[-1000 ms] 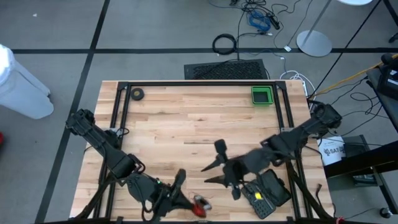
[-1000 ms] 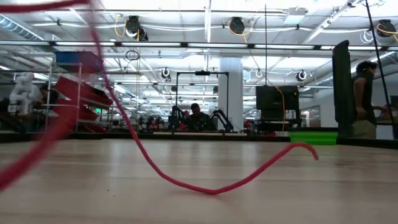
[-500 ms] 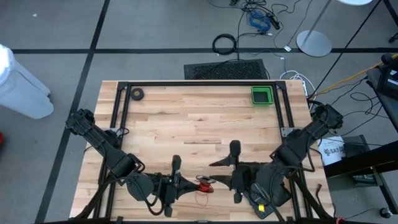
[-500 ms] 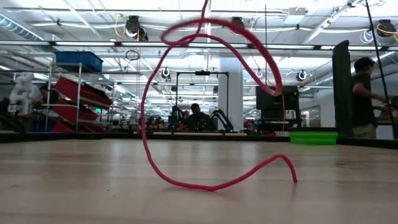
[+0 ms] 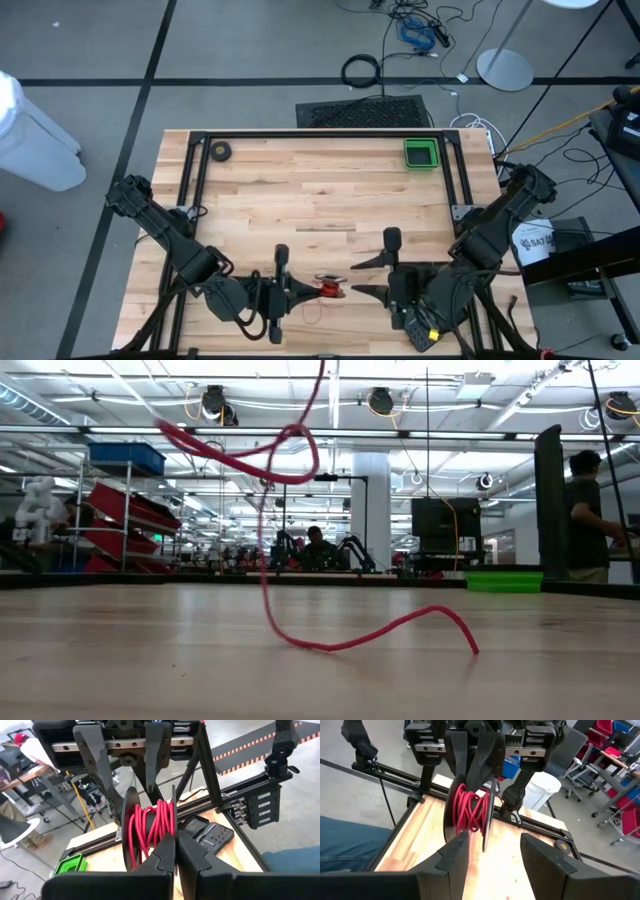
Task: Coil cords
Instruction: Coil the red wire into the spool
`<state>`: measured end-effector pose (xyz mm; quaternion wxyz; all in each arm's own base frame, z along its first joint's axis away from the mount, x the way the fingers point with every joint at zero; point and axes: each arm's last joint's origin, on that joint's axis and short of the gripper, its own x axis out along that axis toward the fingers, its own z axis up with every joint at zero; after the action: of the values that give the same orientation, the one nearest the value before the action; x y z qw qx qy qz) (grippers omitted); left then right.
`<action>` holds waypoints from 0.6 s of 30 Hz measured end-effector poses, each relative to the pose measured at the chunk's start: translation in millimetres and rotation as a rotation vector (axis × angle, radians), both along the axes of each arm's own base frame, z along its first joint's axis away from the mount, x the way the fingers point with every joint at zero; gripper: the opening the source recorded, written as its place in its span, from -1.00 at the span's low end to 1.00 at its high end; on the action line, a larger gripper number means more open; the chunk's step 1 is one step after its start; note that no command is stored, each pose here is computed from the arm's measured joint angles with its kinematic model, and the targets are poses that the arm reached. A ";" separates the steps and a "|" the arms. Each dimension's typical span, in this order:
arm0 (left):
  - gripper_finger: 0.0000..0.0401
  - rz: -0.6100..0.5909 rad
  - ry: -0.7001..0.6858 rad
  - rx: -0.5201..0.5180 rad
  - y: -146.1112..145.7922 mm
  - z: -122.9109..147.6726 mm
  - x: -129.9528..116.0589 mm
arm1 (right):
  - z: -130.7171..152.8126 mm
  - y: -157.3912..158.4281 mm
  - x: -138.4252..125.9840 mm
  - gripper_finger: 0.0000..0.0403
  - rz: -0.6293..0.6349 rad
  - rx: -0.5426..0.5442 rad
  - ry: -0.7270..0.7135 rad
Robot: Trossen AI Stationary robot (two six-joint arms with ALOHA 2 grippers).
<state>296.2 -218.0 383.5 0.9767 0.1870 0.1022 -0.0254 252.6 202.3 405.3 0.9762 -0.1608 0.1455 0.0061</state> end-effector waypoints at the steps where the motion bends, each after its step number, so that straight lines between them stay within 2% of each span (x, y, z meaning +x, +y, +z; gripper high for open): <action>1: -0.96 0.003 0.000 -0.005 0.5 0.0 0.4 | 0.0 -0.5 0.6 -0.18 -0.002 0.001 -0.001; 11: -0.96 0.030 -0.001 -0.043 6.0 0.2 4.3 | -2.4 -10.6 17.0 -0.21 0.014 0.033 0.005; 18: -0.96 0.031 0.003 -0.041 6.2 -0.2 4.2 | -3.8 -15.8 23.0 -0.37 -0.006 0.030 0.006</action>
<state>300.4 -211.8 383.3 0.9804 0.1656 0.1060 -0.0127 275.6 186.4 401.5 0.9781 -0.1454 0.1489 0.0059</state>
